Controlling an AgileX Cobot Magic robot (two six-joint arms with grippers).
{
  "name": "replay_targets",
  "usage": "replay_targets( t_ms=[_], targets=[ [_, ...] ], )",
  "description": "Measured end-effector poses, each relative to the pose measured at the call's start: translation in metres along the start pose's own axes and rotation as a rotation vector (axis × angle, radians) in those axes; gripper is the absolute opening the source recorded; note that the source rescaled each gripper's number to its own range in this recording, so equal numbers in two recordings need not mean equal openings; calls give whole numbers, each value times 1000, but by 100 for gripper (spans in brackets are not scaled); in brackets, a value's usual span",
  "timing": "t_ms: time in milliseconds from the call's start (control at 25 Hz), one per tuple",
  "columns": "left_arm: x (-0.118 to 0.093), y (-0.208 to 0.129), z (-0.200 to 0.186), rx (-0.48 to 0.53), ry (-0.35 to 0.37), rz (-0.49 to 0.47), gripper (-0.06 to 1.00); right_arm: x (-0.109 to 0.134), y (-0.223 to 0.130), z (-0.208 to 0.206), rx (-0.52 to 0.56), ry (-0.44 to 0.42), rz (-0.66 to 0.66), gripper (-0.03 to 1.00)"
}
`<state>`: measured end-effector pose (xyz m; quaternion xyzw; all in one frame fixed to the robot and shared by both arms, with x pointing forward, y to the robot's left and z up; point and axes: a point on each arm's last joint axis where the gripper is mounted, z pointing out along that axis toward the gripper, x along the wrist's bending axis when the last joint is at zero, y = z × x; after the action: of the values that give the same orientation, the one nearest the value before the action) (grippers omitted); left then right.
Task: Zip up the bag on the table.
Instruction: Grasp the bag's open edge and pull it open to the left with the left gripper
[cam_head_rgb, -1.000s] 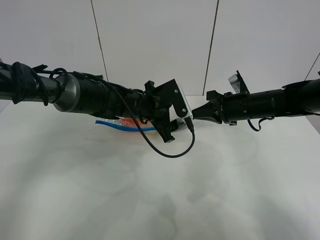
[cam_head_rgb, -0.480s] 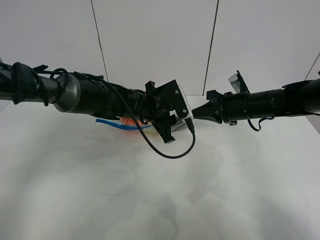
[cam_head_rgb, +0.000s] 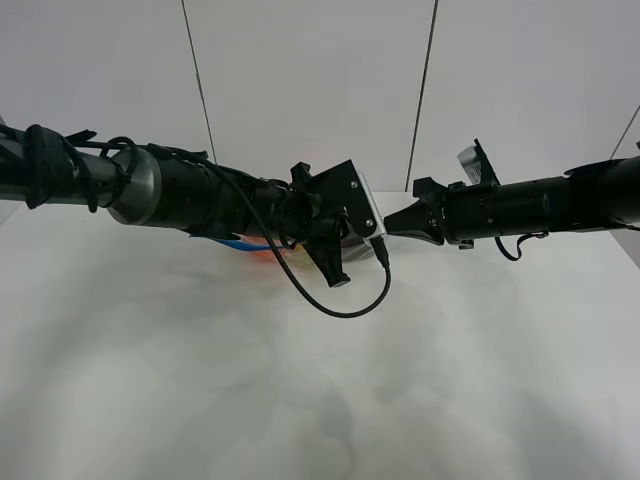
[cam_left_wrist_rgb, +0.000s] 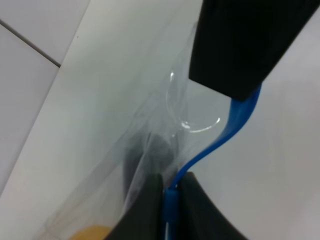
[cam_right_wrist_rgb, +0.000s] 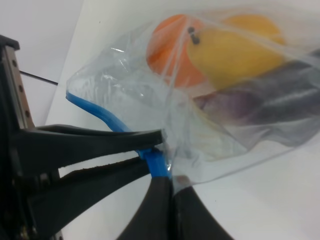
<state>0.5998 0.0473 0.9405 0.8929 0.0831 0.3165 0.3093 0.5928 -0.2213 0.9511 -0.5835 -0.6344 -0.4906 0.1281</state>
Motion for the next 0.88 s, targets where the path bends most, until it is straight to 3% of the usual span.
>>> replay_targets(
  t_ms=[320, 560, 720, 880],
  targets=[
    [2, -5, 0, 76, 54, 8, 0, 0, 1, 0, -6, -2, 6, 0],
    [7, -30, -3, 243, 136, 18, 0, -1, 1, 0, -13, -16, 7, 0],
    [19, -64, -11, 410, 215, -4, 0, -2, 0, 0, -1, -21, -4, 0],
    [27, -94, -18, 513, 241, -36, 0, -2, -2, 1, 22, -35, -27, 0]
  ],
)
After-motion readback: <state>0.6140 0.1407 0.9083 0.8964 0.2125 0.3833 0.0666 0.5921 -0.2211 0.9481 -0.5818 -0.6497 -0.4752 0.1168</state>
